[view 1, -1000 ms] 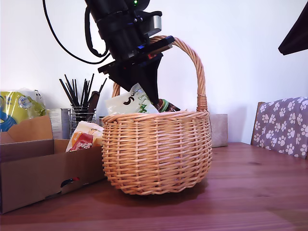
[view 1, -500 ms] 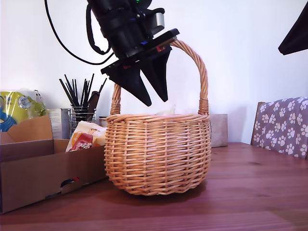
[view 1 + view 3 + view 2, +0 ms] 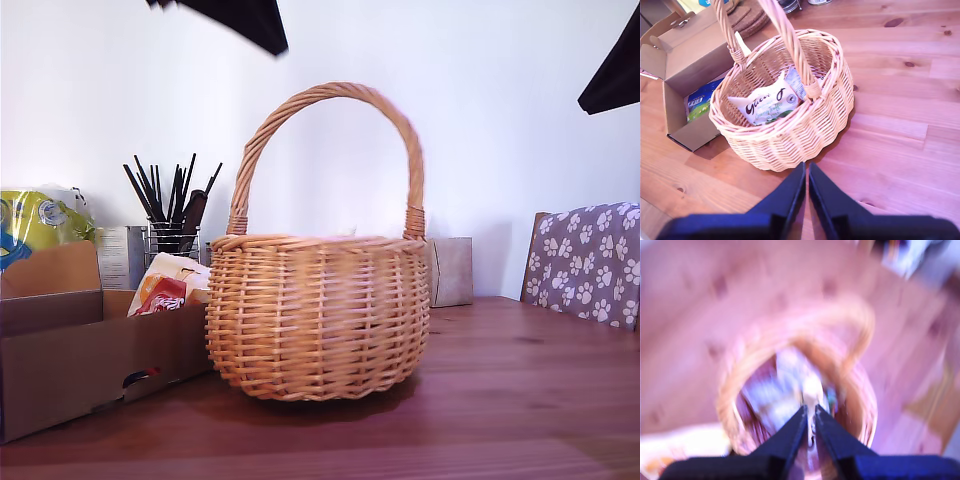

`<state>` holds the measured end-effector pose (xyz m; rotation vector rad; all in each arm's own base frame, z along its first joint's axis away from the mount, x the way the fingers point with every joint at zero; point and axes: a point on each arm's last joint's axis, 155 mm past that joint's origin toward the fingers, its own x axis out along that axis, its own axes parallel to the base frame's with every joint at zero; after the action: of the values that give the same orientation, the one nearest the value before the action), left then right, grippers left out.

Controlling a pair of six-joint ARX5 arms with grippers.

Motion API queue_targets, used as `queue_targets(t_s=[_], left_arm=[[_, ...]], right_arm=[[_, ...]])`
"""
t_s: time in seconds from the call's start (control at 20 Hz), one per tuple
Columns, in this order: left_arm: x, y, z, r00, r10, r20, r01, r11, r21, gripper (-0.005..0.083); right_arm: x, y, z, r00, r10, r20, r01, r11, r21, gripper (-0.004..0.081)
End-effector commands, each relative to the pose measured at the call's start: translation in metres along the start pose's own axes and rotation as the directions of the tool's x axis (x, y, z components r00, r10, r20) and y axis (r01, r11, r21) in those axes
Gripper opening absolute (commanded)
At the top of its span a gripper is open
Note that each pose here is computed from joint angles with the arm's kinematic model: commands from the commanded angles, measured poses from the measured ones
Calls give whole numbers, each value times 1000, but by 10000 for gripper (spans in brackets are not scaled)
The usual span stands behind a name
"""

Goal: Move the bags of Easter eggs from the cardboard box on the left into the woven basket on the right side.

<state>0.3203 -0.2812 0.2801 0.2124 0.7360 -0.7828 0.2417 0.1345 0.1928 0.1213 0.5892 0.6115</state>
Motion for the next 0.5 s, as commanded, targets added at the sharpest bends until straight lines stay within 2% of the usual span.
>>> queue_targets(t_s=[0.0,0.15,0.25,0.35,0.45], left_arm=[[3,0,-8,1000,-7,-14,7,1000,26,-24],[-14,7,-15,997,14,75,-18,999,46,-24],[-21,21,-33,988,49,145,-55,998,40,-24],[-32,38,-51,967,92,237,-103,994,37,-24],[-45,53,-70,933,118,339,-143,989,48,-24]], right_arm=[[-2,3,6,1000,9,15,-9,1000,-16,-12],[-2,4,6,1000,9,15,-9,1000,-16,-12],[-2,4,7,1000,9,16,-9,1000,-16,-12],[-2,3,7,1000,9,16,-9,1000,-16,-12],[-2,4,6,1000,9,15,-9,1000,-16,-12]])
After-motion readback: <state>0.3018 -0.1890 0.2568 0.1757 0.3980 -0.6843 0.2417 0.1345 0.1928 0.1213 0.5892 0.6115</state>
